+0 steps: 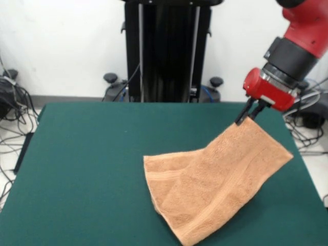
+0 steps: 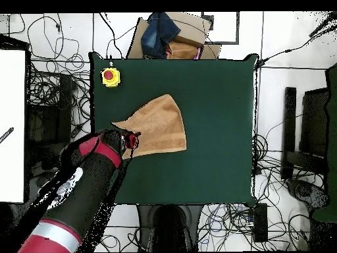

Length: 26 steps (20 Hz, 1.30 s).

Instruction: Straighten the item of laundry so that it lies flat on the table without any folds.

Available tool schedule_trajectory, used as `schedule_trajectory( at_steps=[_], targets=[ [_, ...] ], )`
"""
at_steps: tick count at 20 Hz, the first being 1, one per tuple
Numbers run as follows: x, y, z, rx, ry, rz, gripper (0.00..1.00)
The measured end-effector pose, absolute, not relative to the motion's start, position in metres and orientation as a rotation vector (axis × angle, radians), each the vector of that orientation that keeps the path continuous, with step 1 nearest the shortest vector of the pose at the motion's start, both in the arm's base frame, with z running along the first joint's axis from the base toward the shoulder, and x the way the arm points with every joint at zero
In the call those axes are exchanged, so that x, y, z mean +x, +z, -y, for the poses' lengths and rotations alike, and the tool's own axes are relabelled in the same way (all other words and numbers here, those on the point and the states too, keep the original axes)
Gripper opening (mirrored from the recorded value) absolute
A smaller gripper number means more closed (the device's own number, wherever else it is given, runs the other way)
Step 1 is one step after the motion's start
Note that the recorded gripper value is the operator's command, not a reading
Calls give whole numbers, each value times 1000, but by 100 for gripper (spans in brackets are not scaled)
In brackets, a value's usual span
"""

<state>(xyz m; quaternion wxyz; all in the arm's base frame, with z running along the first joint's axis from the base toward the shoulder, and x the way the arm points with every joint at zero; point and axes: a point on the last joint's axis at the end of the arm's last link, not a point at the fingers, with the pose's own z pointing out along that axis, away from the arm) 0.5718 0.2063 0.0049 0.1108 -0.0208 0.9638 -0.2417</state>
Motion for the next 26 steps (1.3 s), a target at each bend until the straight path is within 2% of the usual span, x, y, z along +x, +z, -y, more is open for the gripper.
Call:
schedule_trajectory(
  at_steps=[6,19,26],
  targets=[
    [577,10,-198,-44,-691,-2836,0],
    [555,-25,-185,-123,-757,-2880,0],
    [556,-3,-155,-69,-732,-2921,0]
  ],
)
